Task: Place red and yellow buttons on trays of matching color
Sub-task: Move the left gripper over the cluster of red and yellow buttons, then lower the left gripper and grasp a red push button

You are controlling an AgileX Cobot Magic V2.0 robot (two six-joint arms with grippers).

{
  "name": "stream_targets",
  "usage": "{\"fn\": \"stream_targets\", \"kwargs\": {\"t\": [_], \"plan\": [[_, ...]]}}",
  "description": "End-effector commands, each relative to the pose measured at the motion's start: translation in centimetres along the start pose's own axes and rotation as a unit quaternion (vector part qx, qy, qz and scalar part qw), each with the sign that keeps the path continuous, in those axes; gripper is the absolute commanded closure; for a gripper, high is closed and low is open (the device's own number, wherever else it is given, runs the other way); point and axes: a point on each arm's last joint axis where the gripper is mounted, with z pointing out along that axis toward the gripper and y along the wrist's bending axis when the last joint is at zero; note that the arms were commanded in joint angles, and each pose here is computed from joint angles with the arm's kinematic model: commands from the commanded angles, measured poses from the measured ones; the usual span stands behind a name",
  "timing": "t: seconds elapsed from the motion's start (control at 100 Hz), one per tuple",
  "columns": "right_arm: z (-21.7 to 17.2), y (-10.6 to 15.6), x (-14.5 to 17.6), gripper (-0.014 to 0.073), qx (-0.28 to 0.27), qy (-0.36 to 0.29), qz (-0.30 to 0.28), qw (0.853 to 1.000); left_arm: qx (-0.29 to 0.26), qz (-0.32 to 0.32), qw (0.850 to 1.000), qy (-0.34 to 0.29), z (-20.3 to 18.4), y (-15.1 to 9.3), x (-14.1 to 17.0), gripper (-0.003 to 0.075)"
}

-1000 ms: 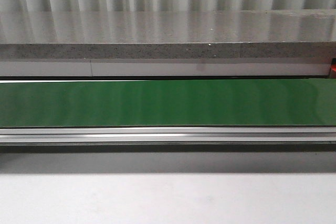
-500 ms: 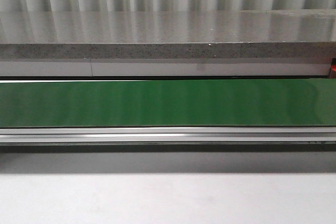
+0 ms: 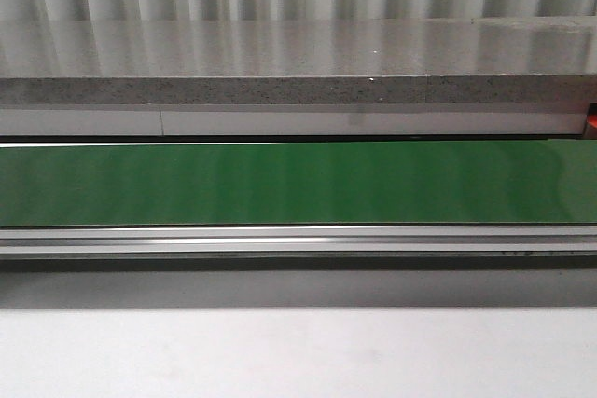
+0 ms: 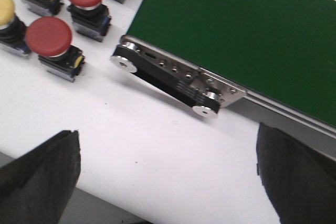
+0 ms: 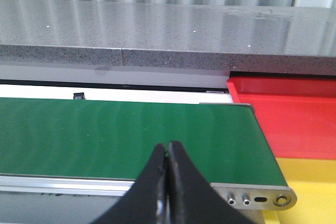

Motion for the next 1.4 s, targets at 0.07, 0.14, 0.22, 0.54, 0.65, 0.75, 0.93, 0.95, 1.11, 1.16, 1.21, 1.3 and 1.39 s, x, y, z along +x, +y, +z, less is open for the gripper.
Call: {"fn": "stream_targets", "kwargs": {"t": [0.07, 0.14, 0.22, 0.54, 0.65, 0.75, 0.93, 0.95, 1.11, 1.16, 1.21, 1.3, 1.39], "plan": [[-0.1, 0.0, -0.7, 0.0662, -0.001, -0.047, -0.006, 0.999, -0.043, -0.024, 0.999, -0.021, 1.3, 0.5, -1.8, 0.0073], [-0.1, 0.0, -0.7, 0.0662, -0.001, -0.047, -0.006, 0.999, -0.066, -0.044, 0.997, -0.015, 2.1, 1.1, -2.2, 0.0073], [-0.1, 0.0, -0.7, 0.0662, -0.001, -0.047, -0.006, 0.999, -0.086, -0.070, 0.994, -0.007, 3.0, 1.9, -2.7, 0.0073], [-0.1, 0.0, -0.7, 0.0662, -0.001, -0.047, -0.006, 0.999, -0.130, -0.108, 0.986, -0.001, 6.6, 4.4, -4.3, 0.0082], [-0.1, 0.0, -0.7, 0.0662, -0.001, -0.047, -0.006, 0.999, -0.133, -0.107, 0.985, 0.014, 7.7, 4.5, -4.9, 0.0082], [-0.1, 0.0, -0.7, 0.0662, -0.001, -0.047, -0.006, 0.999, -0.135, -0.104, 0.985, 0.024, 8.6, 4.4, -5.7, 0.0082], [-0.1, 0.0, -0.7, 0.0662, -0.001, -0.047, -0.006, 0.999, -0.137, -0.098, 0.985, 0.032, 10.1, 4.3, -7.1, 0.0082], [-0.1, 0.0, -0.7, 0.0662, -0.001, -0.047, -0.006, 0.999, -0.138, -0.097, 0.985, 0.035, 10.3, 4.3, -7.1, 0.0082], [-0.1, 0.0, -0.7, 0.0662, -0.001, -0.047, -0.006, 0.999, -0.146, -0.090, 0.984, 0.054, 11.8, 4.4, -7.3, 0.0082], [-0.1, 0.0, -0.7, 0.0662, -0.001, -0.047, -0.006, 0.999, -0.147, -0.083, 0.984, 0.055, 12.2, 4.5, -7.3, 0.0082], [-0.1, 0.0, -0.7, 0.0662, -0.001, -0.047, -0.006, 0.999, -0.147, -0.082, 0.984, 0.058, 12.6, 4.5, -7.3, 0.0082], [-0.1, 0.0, -0.7, 0.0662, -0.001, -0.047, -0.006, 0.999, -0.147, -0.080, 0.984, 0.064, 13.2, 4.6, -7.2, 0.0082], [-0.1, 0.0, -0.7, 0.0662, -0.001, -0.047, -0.006, 0.999, -0.148, -0.084, 0.983, 0.068, 13.7, 4.7, -7.2, 0.0082]]}}
